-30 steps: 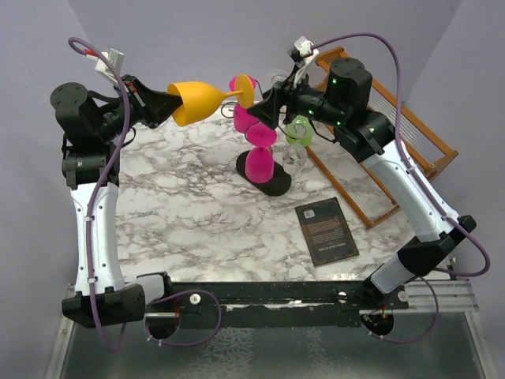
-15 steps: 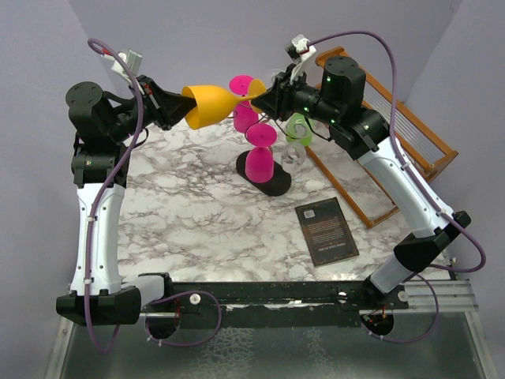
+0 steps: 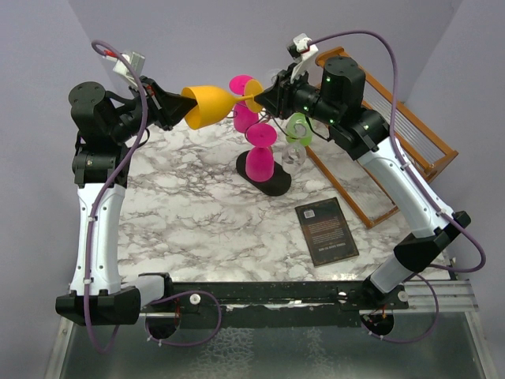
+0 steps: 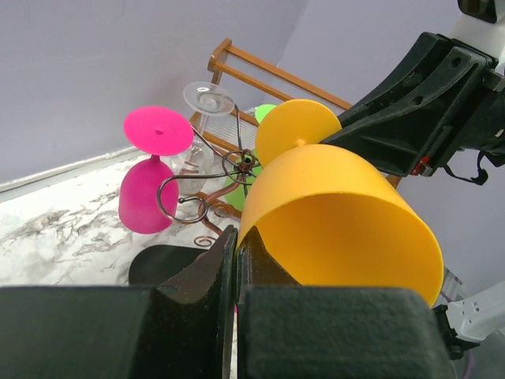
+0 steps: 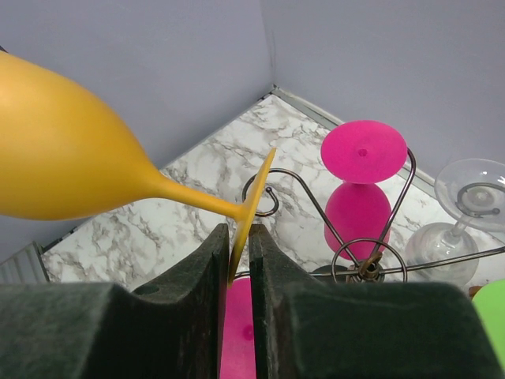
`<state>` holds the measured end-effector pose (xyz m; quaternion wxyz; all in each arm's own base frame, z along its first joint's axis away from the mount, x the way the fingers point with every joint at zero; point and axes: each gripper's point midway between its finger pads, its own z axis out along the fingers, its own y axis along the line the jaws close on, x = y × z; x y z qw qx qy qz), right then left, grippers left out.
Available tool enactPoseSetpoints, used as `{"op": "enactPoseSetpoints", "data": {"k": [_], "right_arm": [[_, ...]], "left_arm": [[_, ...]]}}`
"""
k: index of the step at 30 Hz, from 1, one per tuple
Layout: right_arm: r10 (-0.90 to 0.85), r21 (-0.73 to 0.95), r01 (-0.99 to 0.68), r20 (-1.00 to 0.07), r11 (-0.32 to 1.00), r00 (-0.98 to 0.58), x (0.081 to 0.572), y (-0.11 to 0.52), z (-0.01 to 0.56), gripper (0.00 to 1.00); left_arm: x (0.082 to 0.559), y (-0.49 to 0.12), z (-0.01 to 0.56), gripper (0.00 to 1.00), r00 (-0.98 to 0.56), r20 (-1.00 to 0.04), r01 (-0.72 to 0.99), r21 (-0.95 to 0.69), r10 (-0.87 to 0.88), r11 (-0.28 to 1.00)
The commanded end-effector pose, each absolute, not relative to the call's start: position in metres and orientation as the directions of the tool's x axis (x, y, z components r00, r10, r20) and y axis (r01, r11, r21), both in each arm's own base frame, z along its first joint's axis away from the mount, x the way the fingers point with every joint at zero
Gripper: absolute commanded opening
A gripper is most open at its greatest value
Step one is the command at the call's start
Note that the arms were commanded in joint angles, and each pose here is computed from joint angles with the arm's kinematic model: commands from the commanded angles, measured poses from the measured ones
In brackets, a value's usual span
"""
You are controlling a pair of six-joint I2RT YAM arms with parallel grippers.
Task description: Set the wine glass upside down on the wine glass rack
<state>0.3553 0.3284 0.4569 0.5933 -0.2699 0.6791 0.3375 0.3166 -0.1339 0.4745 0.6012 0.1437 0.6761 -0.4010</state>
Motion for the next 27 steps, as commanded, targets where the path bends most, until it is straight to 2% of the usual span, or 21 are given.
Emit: {"op": "enactPoseSetpoints", "data": {"k": [1,5,7,13,19,27], "right_arm": [[0.047,0.134,-0.756,-0.990,0.640,-0.135,0.359,0.326,0.466,0.15],[0.042,0.127,-0.751,-0.990,0.648,-0.132,0.362,0.326,0.465,0.03],[0.035,0.108,-0.738,-0.993,0.666,-0.114,0.365,0.322,0.467,0.01],[-0.022,-0.022,-0.677,-1.000,0.736,0.008,0.374,0.301,0.487,0.01],[-0.203,-0.285,-0.618,-0.958,0.733,0.200,0.375,0.282,0.499,0.01],[-0.379,-0.536,-0.600,-0.844,0.594,0.380,0.341,0.307,0.492,0.01]], "left_arm": [[0.309,-0.135,0.484,0.00,-0.188,-0.942,0.690,-0.328,-0.278,0.645],[0.308,-0.135,0.483,0.00,-0.188,-0.943,0.695,-0.325,-0.274,0.642],[0.306,-0.136,0.483,0.01,-0.188,-0.944,0.697,-0.323,-0.271,0.640],[0.306,-0.128,0.478,0.32,-0.159,-0.961,0.669,-0.273,-0.226,0.691],[0.320,-0.087,0.478,0.71,-0.067,-0.993,0.476,-0.116,-0.095,0.872],[0.336,-0.037,0.493,0.93,0.012,-1.000,0.223,0.024,0.022,0.975]]}}
